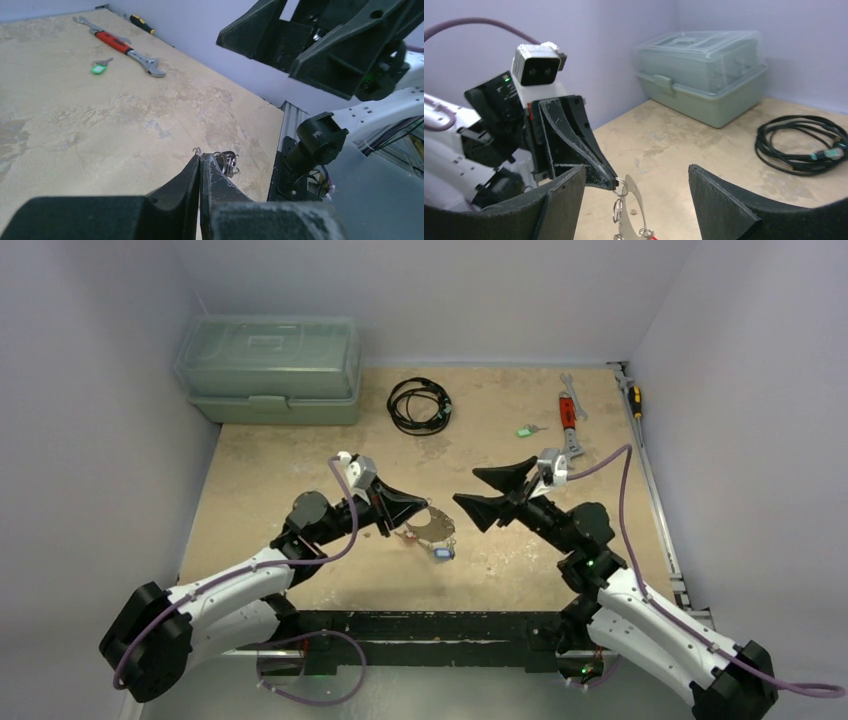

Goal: Put the keys on the keyring

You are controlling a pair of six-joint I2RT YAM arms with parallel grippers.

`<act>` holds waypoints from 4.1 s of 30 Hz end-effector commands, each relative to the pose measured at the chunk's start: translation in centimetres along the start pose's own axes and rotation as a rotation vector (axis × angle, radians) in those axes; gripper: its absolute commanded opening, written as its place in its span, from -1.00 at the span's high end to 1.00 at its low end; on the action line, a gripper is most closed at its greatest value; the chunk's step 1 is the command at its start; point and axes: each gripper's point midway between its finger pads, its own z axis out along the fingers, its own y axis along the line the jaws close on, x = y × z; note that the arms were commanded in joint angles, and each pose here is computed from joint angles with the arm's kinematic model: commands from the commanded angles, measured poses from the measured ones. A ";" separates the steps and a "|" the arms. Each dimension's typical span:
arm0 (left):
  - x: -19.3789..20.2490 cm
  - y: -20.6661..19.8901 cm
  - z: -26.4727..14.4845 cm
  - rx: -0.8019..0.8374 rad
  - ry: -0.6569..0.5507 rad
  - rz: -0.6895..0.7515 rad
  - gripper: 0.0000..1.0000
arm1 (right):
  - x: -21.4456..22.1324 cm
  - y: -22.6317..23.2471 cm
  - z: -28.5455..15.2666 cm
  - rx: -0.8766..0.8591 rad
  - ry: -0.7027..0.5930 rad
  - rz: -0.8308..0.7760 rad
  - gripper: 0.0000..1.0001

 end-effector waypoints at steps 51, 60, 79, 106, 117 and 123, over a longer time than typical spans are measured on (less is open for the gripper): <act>-7.5 -11.5 -6.2 0.494 -0.343 -0.017 1.00 | -0.5 10.9 -0.2 -0.742 -0.013 0.005 0.58; -7.5 -11.2 -5.7 0.489 -0.355 -0.030 1.00 | 0.2 11.6 0.0 -0.764 0.014 0.014 0.50; -7.7 -11.3 -5.0 0.507 -0.385 -0.048 1.00 | 1.1 11.5 0.7 -0.754 0.042 0.024 0.45; -7.5 -10.8 -4.6 0.484 -0.408 -0.063 1.00 | 2.2 11.2 1.2 -0.730 0.069 0.036 1.00; -6.4 -8.7 -4.9 0.316 -0.346 -0.019 -0.68 | 2.0 8.0 2.9 -0.484 0.143 -0.050 1.00; -6.4 -5.3 -4.1 0.071 -0.245 0.020 -0.70 | 1.2 5.9 3.6 -0.304 0.186 -0.047 1.00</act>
